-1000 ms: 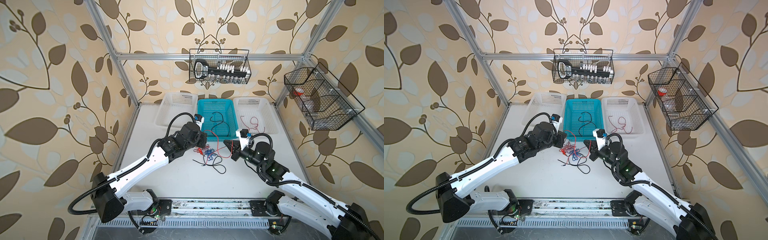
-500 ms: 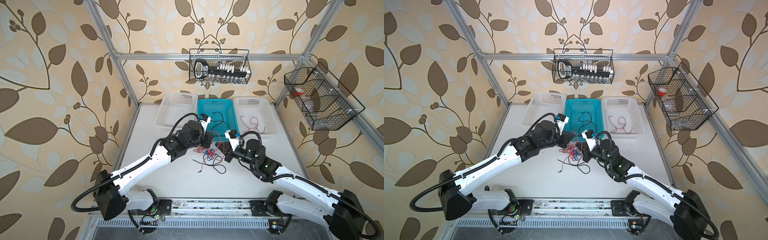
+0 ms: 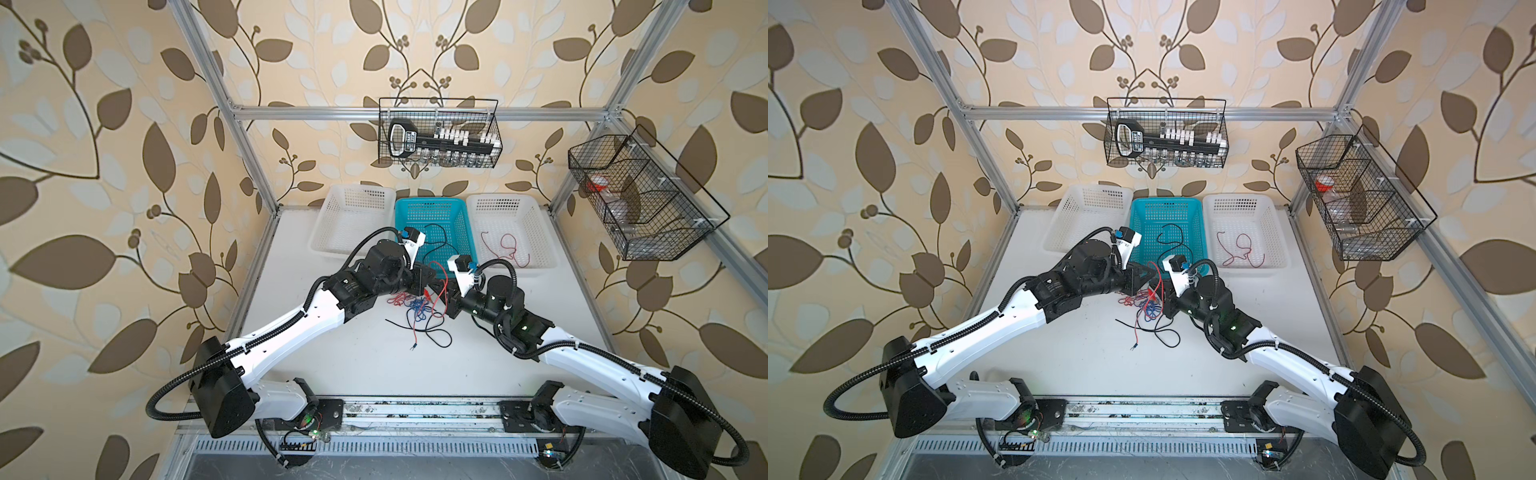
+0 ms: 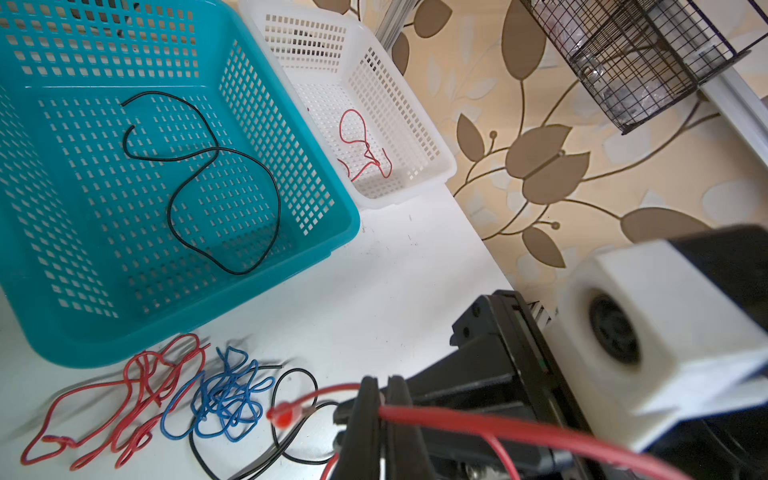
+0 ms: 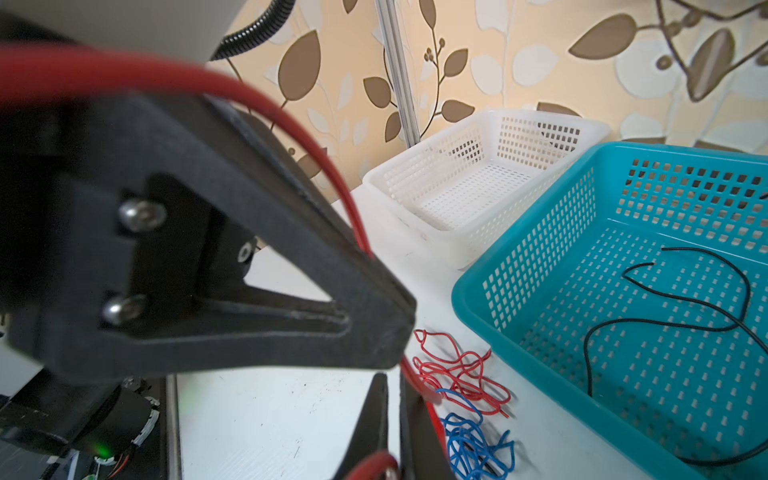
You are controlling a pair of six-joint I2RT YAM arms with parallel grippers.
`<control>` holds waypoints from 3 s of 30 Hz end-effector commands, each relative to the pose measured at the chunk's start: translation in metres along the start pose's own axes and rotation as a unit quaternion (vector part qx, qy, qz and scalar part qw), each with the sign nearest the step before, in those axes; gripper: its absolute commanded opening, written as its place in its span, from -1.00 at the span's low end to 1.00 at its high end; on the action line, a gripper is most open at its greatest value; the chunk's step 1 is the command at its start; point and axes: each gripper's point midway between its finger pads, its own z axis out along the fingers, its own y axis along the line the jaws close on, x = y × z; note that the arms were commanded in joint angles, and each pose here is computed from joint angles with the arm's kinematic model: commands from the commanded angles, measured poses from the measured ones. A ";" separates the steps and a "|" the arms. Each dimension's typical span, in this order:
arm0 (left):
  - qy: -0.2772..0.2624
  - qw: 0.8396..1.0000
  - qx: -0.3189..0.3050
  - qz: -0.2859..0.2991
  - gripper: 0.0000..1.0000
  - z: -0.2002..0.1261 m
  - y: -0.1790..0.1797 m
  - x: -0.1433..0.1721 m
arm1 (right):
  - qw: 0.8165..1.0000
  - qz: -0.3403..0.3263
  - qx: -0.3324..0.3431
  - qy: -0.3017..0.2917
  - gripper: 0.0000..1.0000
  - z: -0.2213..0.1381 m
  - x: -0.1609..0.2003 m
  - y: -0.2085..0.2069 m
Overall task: Untangle and sort cables by color
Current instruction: Place the cable in the container.
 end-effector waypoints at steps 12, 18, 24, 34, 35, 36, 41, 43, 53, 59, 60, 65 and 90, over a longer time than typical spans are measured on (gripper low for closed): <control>-0.021 0.999 -0.033 0.014 -0.80 -0.003 0.010 -0.014 | 0.998 0.005 0.027 -0.060 -1.00 -0.002 -0.038 -0.016; -0.029 0.998 -0.048 0.024 -0.87 -0.005 0.014 -0.018 | 0.996 0.005 0.064 -0.065 -1.00 -0.021 -0.032 -0.033; -0.026 0.999 -0.039 0.027 -0.94 -0.002 0.009 -0.020 | 0.997 -0.038 0.056 -0.034 -1.00 -0.023 -0.020 -0.030; -0.032 0.994 -0.097 0.038 -0.46 -0.012 0.028 -0.021 | 0.987 0.004 0.160 -0.021 -1.00 -0.028 -0.080 -0.082; -0.037 0.993 -0.104 0.041 -0.44 -0.016 0.030 -0.022 | 0.985 0.004 0.169 -0.020 -1.00 -0.032 -0.092 -0.086; -0.042 0.992 -0.110 0.044 -0.41 -0.020 0.032 -0.023 | 0.984 0.005 0.174 -0.021 -1.00 -0.035 -0.102 -0.088; -0.064 0.985 -0.150 0.059 -0.34 -0.039 0.043 -0.028 | 0.974 0.034 0.219 -0.056 -1.00 -0.071 -0.163 -0.114; -0.068 0.983 -0.160 0.061 -0.33 -0.044 0.046 -0.028 | 0.968 0.047 0.232 -0.082 -1.00 -0.088 -0.187 -0.125; -0.069 0.980 -0.179 0.055 -0.23 -0.053 0.057 -0.018 | 0.941 0.052 0.279 -0.184 -1.00 -0.144 -0.262 -0.162; -0.060 0.980 -0.183 0.050 -0.21 -0.052 0.061 -0.011 | 0.923 0.057 0.323 -0.199 -1.00 -0.154 -0.268 -0.210; -0.058 0.980 -0.184 0.049 -0.20 -0.052 0.062 -0.010 | 0.922 0.055 0.327 -0.202 -1.00 -0.155 -0.270 -0.216; -0.051 0.980 -0.185 0.048 -0.11 -0.048 0.064 -0.005 | 0.919 0.043 0.338 -0.198 -1.00 -0.146 -0.267 -0.244; -0.028 0.980 -0.192 0.048 0.43 -0.040 0.078 0.017 | 0.923 0.045 0.360 -0.127 -1.00 -0.094 -0.198 -0.309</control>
